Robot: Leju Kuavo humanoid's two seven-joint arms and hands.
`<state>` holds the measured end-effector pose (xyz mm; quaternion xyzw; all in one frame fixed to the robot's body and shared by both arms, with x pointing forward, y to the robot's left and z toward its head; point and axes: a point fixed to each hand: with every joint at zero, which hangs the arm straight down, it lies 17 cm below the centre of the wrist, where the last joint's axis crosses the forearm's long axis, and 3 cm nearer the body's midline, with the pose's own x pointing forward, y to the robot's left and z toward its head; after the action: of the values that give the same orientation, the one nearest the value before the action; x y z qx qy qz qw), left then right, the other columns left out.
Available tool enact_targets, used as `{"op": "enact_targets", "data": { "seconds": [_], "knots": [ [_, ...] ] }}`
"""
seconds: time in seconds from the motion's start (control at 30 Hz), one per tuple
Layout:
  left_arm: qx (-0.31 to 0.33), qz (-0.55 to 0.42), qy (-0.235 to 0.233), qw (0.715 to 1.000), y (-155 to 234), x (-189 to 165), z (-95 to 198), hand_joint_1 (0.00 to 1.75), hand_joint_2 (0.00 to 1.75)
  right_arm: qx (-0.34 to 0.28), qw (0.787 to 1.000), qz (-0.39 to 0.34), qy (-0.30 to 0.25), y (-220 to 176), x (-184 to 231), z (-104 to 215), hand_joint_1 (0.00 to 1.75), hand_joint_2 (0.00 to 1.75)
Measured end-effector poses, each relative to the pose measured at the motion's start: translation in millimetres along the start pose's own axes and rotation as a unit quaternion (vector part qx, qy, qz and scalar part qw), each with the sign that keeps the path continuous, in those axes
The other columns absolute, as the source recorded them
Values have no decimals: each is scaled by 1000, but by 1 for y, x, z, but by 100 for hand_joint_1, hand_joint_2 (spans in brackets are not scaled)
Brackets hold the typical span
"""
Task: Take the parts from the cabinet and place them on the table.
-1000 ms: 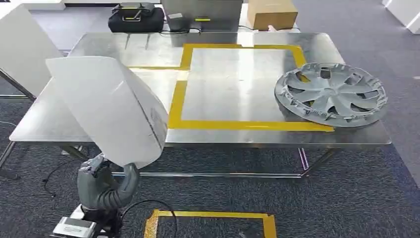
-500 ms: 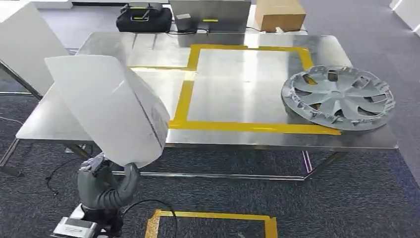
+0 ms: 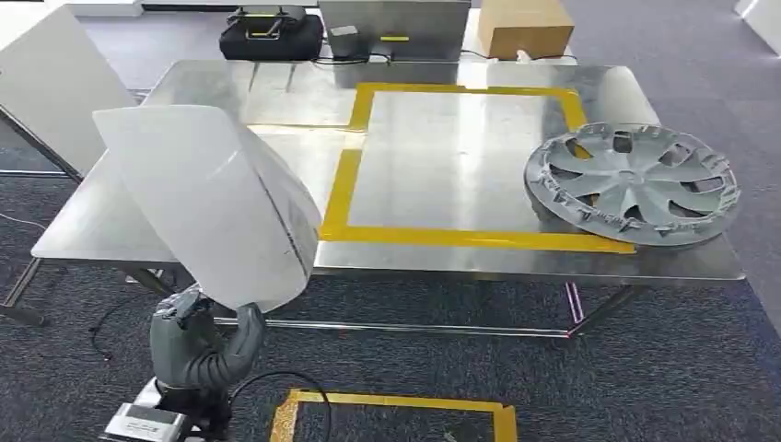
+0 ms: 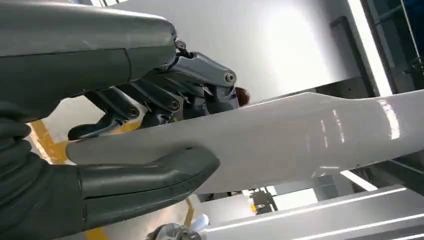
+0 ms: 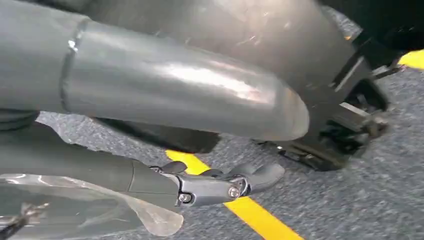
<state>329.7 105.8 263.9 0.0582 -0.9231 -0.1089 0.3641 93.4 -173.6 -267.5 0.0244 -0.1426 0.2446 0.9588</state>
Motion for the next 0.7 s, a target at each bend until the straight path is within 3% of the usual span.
{"op": "enact_targets", "data": {
  "seconds": [0.7],
  "knots": [
    [-1, 0, -1, 1000, 0, -1, -1, 175, 175, 3, 1000, 0, -1, 0, 1, 0, 0, 0]
  ]
}}
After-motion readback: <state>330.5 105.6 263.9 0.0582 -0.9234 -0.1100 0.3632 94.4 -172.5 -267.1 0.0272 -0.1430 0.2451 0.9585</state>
